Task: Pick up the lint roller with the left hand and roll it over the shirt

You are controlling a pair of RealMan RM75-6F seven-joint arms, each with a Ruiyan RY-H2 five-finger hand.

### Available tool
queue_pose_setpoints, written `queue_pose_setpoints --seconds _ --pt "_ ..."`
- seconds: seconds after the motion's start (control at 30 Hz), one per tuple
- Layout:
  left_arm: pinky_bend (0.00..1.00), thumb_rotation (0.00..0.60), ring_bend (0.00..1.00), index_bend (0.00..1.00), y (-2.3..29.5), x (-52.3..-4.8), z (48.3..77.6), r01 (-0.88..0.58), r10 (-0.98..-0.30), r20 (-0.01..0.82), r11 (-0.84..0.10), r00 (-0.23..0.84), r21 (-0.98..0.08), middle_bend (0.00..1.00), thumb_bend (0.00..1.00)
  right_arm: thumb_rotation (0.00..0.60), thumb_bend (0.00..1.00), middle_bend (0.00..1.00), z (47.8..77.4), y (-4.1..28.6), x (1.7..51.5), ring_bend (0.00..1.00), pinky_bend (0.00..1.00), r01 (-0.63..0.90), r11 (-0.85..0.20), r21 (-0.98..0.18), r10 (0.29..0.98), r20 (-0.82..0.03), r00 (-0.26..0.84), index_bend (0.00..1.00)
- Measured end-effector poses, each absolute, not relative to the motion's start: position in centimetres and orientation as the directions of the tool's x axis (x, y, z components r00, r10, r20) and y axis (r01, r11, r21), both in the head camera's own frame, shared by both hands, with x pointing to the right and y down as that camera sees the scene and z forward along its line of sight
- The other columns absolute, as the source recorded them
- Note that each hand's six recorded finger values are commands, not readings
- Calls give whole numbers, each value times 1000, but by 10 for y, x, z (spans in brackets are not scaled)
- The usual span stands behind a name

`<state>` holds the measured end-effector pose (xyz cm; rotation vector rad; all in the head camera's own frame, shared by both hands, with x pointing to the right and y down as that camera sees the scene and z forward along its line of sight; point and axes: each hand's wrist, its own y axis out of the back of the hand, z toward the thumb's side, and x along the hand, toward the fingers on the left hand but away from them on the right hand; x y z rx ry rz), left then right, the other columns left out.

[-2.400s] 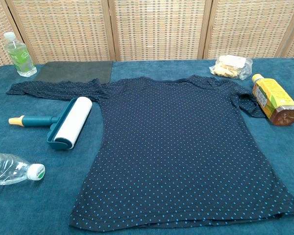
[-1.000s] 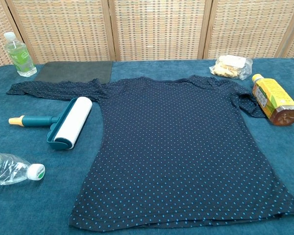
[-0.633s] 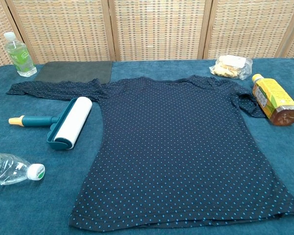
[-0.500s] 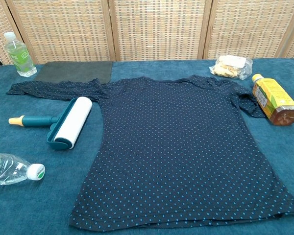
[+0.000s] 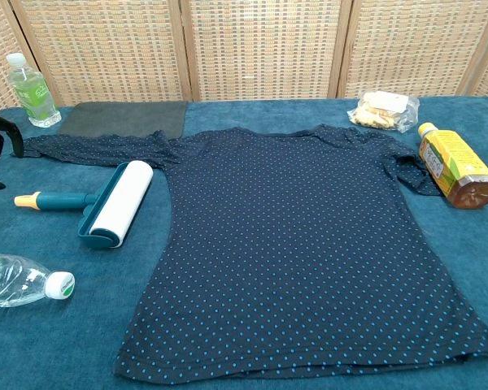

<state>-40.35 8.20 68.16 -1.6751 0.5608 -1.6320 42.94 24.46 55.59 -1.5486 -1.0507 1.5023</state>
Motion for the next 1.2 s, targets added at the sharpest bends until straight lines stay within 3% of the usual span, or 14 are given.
queue_pose_setpoints --seconds 0.27,0.5,1.2 --pt "614 600 598 401 82 -384 709 210 -711 694 -666 111 -716 740 231 600 85 0 557 244 431 0 0 68 -402 -913 914 -404 -19 0" --pt "639 600 647 411 78 -379 716 221 -707 699 -669 103 -709 830 231 600 86 0 556 243 432 0 0 75 -394 -916 918 -397 -21 0" --pt "643 600 650 477 77 -363 736 282 -684 722 -675 108 -682 836 232 600 85 0 556 243 433 0 0 80 -390 -917 919 -393 -21 0"
